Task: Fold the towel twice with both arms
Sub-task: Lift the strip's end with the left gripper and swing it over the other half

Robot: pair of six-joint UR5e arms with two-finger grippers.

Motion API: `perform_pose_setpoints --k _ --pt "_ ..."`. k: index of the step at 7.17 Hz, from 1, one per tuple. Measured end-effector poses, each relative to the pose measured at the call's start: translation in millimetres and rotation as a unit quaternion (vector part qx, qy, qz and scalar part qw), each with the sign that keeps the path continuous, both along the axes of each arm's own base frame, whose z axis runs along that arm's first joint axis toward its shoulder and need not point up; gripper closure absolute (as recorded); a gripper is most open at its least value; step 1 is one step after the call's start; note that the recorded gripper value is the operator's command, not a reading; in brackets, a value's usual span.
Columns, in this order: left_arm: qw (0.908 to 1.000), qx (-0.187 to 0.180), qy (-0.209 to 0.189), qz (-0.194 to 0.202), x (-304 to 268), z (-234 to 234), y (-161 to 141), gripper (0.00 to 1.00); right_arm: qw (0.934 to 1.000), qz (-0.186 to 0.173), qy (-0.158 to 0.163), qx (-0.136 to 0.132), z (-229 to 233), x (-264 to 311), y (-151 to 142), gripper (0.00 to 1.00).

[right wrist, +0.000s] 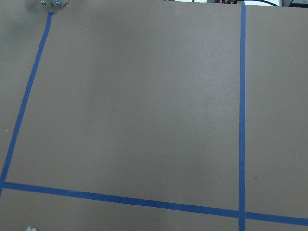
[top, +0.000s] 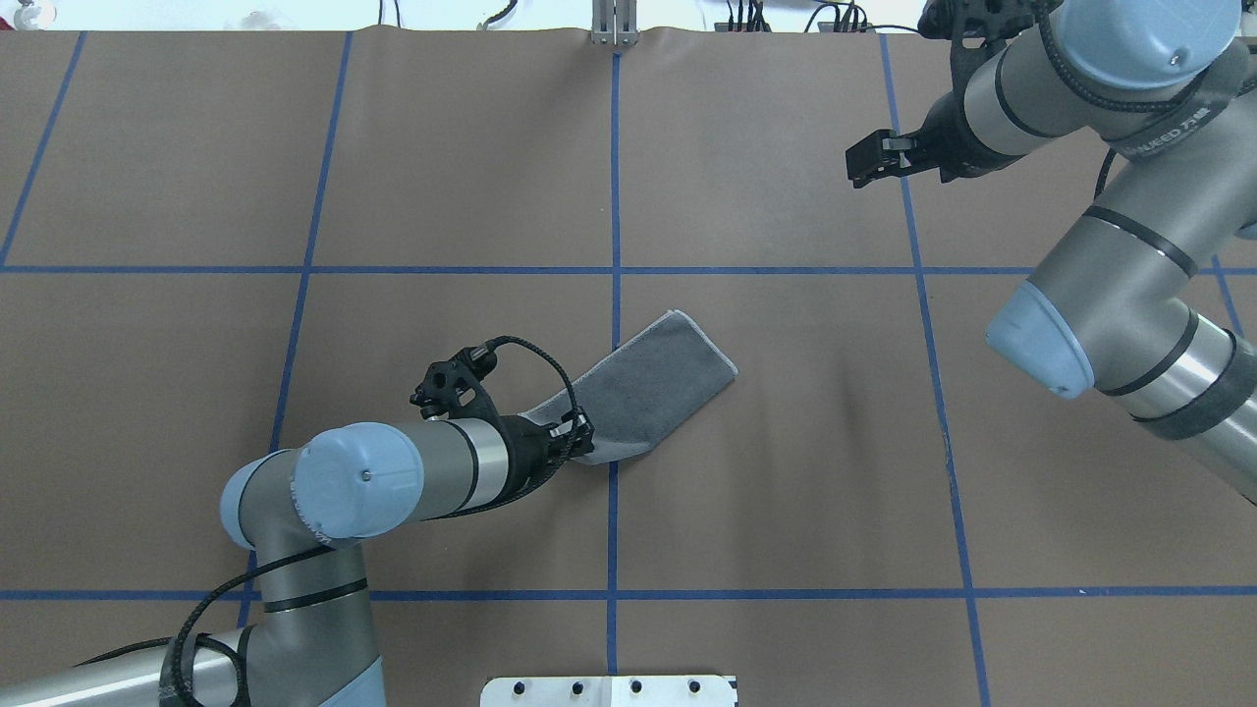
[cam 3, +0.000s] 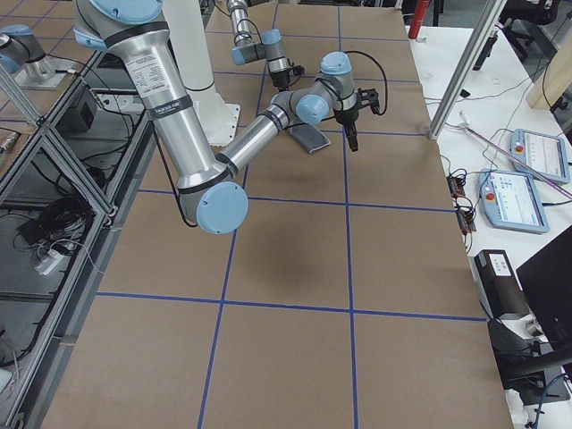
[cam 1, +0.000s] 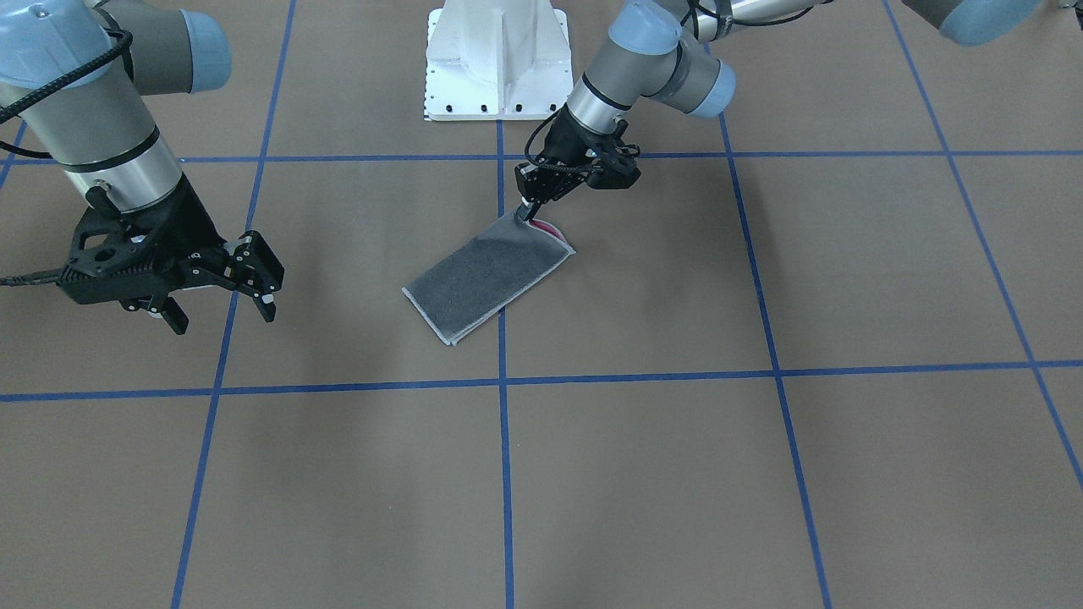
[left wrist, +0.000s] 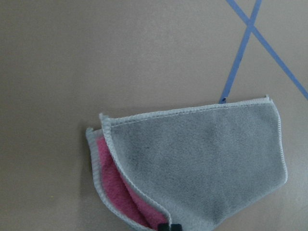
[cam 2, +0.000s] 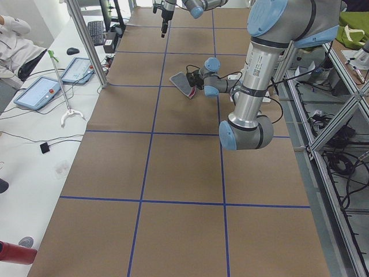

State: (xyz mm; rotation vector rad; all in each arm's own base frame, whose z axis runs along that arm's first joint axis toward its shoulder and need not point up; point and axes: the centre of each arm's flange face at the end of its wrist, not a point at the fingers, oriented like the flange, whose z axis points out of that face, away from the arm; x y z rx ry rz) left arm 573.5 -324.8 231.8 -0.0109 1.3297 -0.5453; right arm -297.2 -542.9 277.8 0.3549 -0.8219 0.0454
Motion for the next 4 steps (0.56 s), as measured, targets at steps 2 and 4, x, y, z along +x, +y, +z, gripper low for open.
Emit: perform_pose_setpoints --k 2,4 --pt "0.9999 0.001 -0.011 -0.011 13.2 -28.6 -7.7 1.00 1.0000 0.001 0.000 0.000 0.3 1.0 -0.2 0.00" --pt "0.9995 0.004 -0.018 -0.026 29.9 -42.6 -23.0 1.00 1.0000 0.002 0.001 0.000 0.6 1.4 -0.5 0.00"
